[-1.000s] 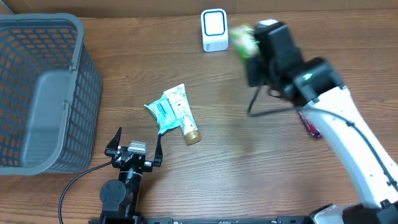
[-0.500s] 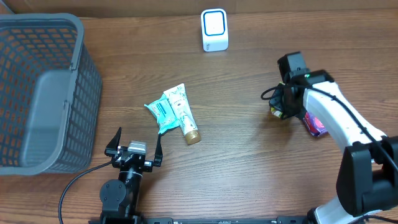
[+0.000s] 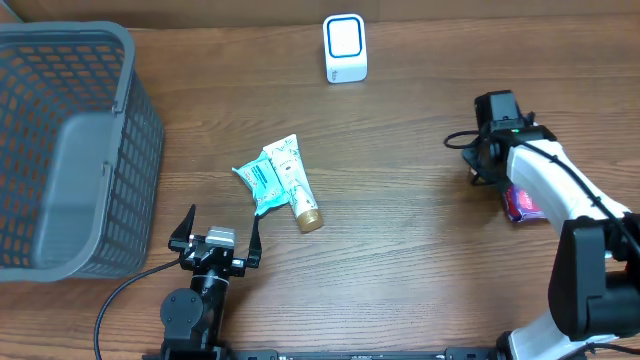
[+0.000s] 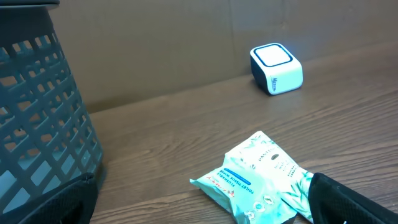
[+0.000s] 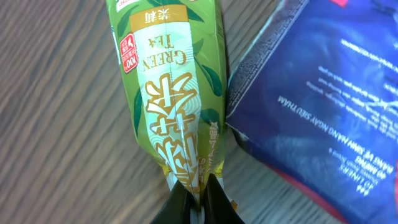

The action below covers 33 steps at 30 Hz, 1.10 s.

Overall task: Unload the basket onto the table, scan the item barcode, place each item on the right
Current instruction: 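Carry the juice box right and place it beside the purple package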

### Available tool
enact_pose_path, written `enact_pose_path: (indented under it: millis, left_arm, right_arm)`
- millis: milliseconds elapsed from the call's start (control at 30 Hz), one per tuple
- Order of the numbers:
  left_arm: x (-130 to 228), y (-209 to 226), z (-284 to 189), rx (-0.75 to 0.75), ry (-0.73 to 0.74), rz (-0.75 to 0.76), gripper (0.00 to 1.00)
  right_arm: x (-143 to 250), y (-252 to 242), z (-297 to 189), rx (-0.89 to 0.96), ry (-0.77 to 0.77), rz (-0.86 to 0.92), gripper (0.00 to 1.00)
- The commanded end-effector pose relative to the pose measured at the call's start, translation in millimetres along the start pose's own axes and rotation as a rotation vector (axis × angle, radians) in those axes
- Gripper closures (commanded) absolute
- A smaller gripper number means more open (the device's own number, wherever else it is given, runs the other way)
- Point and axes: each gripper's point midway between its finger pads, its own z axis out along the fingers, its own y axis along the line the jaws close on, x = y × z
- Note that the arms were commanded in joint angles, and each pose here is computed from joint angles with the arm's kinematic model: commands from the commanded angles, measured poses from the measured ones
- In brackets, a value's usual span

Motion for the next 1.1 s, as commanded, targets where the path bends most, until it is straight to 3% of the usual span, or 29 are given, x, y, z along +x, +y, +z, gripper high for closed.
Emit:
enact_pose_path:
  millis: [0, 33, 100, 133, 267, 500, 700, 833, 967, 1067]
  left_arm:
    - [2, 1, 0, -0.006, 0.002, -0.004, 0.0]
    - [1, 1, 0, -0.006, 0.002, -0.004, 0.0]
    - [2, 1, 0, -0.006, 0.002, -0.004, 0.0]
    - [1, 1, 0, -0.006, 0.002, -0.004, 0.0]
    - [2, 1, 0, -0.005, 0.002, -0.004, 0.0]
    - [2, 1, 0, -0.005, 0.002, -0.004, 0.01]
    - [2, 1, 0, -0.005, 0.002, -0.004, 0.0]
    - [2, 1, 0, -0.006, 0.002, -0.004, 0.0]
    - [2, 1, 0, -0.006, 0.002, -0.004, 0.0]
    - [2, 1, 0, -0.005, 0.002, -0.004, 0.0]
  right_arm:
    - [-14, -11, 4, 0.019, -0.027, 0.051, 0.7]
    - [-15, -10, 5, 0.009, -0.015, 0.057, 0.46]
    - [-14, -6, 4, -0.016, 0.004, 0.065, 0.31]
    - [-14, -2, 2, -0.032, 0.015, 0.064, 0.25]
    - [-16, 27, -16, -0.158, 0.057, -0.049, 0.17]
    - [-1, 97, -96, -0.483, 0.071, -0.389, 0.17]
    - [69, 134, -134, -0.708, 0.24, -0.553, 0.19]
    - [118, 153, -137, -0.747, 0.276, -0.687, 0.22]
    - [169, 171, -134, -0.777, 0.33, -0.79, 0.34]
    - [197, 179, -131, -0.779, 0.356, -0.869, 0.35]
